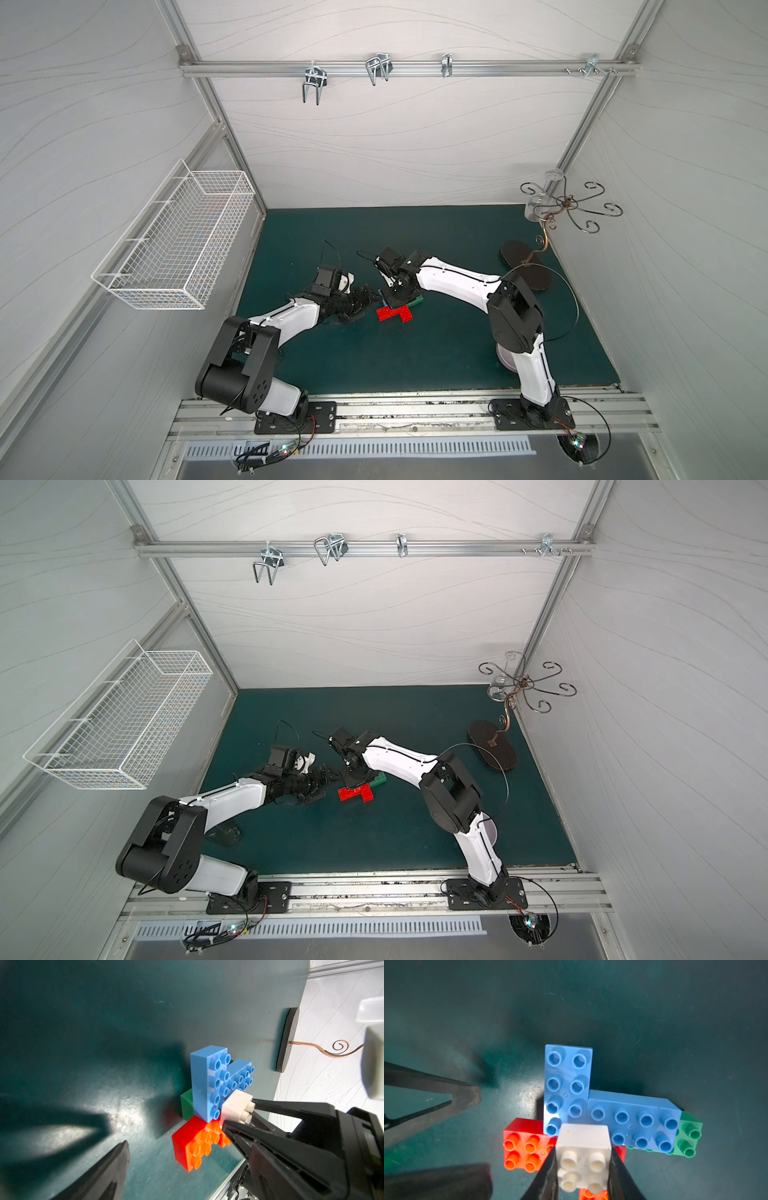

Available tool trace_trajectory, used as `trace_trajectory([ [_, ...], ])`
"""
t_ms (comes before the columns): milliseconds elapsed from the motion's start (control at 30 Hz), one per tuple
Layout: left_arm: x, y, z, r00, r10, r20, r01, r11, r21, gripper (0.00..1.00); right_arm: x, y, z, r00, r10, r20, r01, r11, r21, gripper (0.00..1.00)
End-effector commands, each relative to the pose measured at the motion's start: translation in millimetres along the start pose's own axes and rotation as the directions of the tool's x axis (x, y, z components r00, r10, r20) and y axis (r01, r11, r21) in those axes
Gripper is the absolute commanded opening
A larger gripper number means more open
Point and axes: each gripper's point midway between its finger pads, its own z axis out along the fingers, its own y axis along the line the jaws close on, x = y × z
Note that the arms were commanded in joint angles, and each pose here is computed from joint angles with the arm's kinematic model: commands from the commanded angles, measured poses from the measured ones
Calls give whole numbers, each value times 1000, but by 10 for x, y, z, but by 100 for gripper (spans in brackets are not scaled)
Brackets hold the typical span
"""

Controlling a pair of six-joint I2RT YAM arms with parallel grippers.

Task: Assemble a small pinwheel with lego
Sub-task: Assemble the lego brick with the lego brick.

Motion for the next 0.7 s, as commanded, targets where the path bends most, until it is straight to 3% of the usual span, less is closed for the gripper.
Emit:
trace_trajectory([
  [0,-69,-103,-33,999,32,17,-33,999,21,96,784,-131,680,951,-13,-307,20,1000,19,30],
  [133,-113,-155,-73,998,47,31,-47,999,17,96,485,-20,370,975,-13,-224,10,1000,-18,35],
  [200,-132,-183,-83,998,56,32,-56,998,15,96,412,12,282,979,-16,-203,11,1000,-29,43],
  [467,-126,-173,-103,997,70,32,-70,998,2,96,384,17,249,981,-15,-195,8,999,-40,54],
  [667,-138,-185,-125,997,64,43,-64,998,0,97,141,-47,-152,998,36,-51,-39,996,-76,59],
])
